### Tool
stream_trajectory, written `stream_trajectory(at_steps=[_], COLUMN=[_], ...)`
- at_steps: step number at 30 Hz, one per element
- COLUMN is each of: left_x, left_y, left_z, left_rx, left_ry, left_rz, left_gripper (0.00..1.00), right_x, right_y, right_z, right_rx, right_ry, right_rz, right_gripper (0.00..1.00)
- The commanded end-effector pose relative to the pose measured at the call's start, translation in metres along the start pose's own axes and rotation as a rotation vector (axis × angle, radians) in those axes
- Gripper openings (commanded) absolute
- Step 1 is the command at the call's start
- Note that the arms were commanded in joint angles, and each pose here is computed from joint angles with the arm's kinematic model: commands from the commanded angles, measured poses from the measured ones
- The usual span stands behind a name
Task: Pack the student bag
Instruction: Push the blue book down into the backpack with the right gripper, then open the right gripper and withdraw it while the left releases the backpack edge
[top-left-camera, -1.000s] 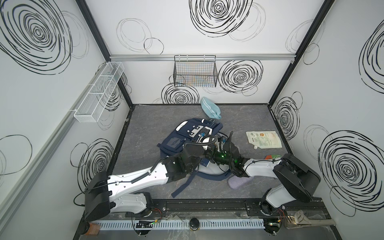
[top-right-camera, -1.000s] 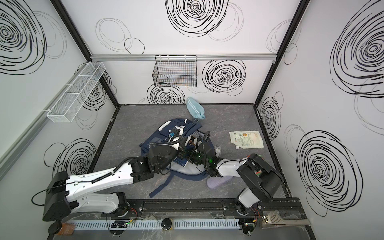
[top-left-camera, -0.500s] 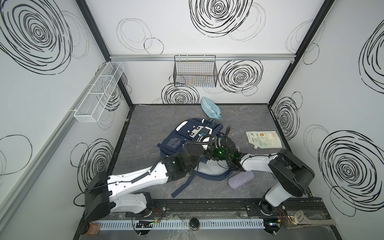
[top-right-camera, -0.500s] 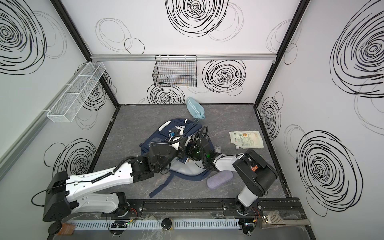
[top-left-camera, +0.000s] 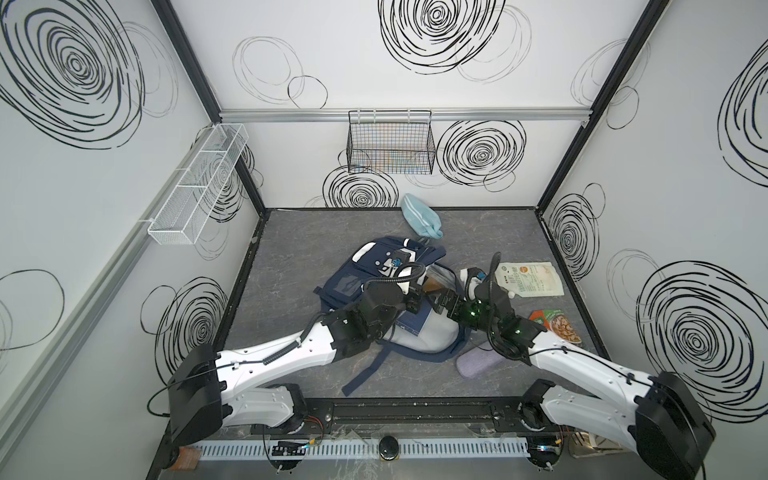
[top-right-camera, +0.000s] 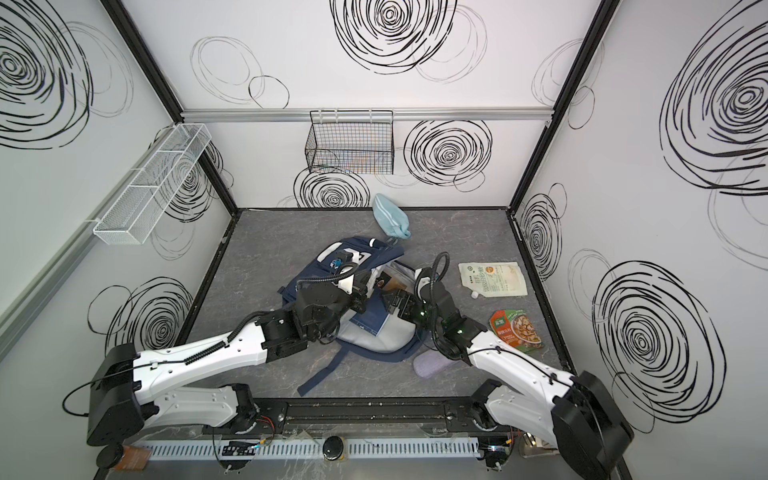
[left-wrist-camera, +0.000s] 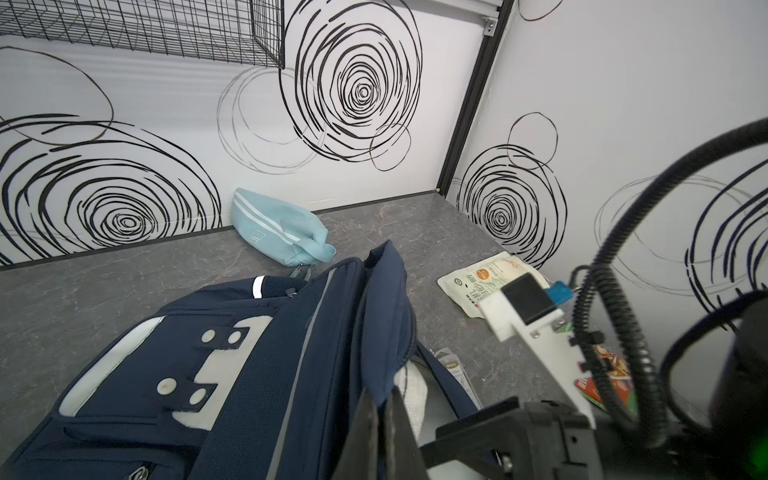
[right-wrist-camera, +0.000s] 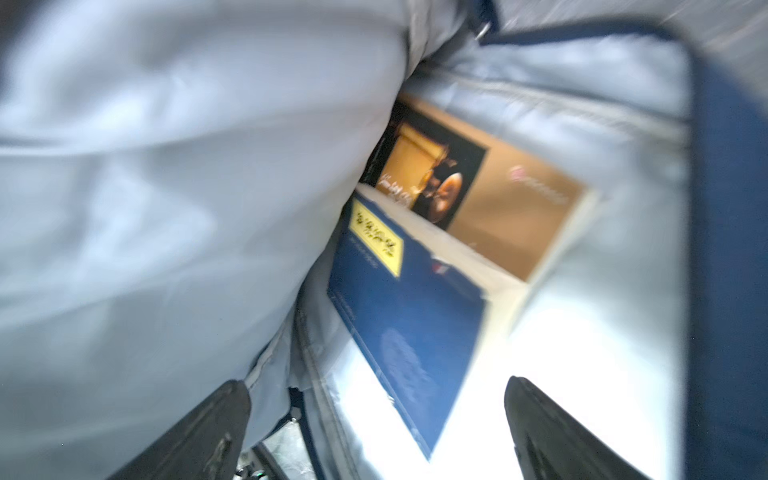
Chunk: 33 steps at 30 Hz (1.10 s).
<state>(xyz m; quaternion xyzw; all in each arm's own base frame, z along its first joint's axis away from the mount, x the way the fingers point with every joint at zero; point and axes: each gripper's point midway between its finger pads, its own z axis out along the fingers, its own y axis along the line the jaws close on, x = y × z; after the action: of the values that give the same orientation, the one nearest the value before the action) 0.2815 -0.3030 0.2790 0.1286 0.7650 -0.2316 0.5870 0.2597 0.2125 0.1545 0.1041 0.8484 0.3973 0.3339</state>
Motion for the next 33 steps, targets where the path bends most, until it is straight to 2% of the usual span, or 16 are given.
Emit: stream_trajectory(at_steps=[1, 4, 6, 13, 18, 21, 27, 33], left_x=[-0.026, -0.018, -0.016, -0.017, -0.007, -0.003, 0.008, 0.022], left_y=[0.004, 0.014, 0.022, 0.053, 0.074, 0.083, 0.088, 0.082], left_z=[0.003, 0.006, 0.004, -0.018, -0.034, -0.039, -0.038, -0.017], left_rx=[-0.01, -0.057, -0.085, -0.2, -0.251, -0.268, -0.273, -0.226], left_ry=[-0.112, -0.097, -0.1, -0.121, -0.108, -0.095, -0.067, -0.006], left_rz=[-0.086, -0.082, -0.088, -0.095, -0.109, -0.118, -0.113, -0.141], left_gripper=[0.0, 0.0, 0.0, 0.0, 0.0, 0.0, 0.0, 0.0], right_x=[-0.012, -0.029, -0.035, -0.022, -0.011, -0.006, -0.01, -0.041], right_y=[-0.046, -0.067, -0.079, -0.071, -0.061, -0.045, -0.009, 0.013], right_z=[-0.027, -0.049, -0.052, -0.011, 0.017, 0.032, 0.062, 0.092], right_rx=[0.188, 0.253, 0.27, 0.182, 0.145, 0.102, 0.018, -0.015], right_ry=[-0.095, -0.181, -0.192, 0.001, 0.084, 0.129, 0.147, 0.138], right_rz=[-0.085, -0.088, -0.082, -0.045, -0.038, -0.047, -0.096, -0.136], right_gripper=[1.0, 0.99, 0.97, 0.77, 0.72, 0.64, 0.62, 0.62])
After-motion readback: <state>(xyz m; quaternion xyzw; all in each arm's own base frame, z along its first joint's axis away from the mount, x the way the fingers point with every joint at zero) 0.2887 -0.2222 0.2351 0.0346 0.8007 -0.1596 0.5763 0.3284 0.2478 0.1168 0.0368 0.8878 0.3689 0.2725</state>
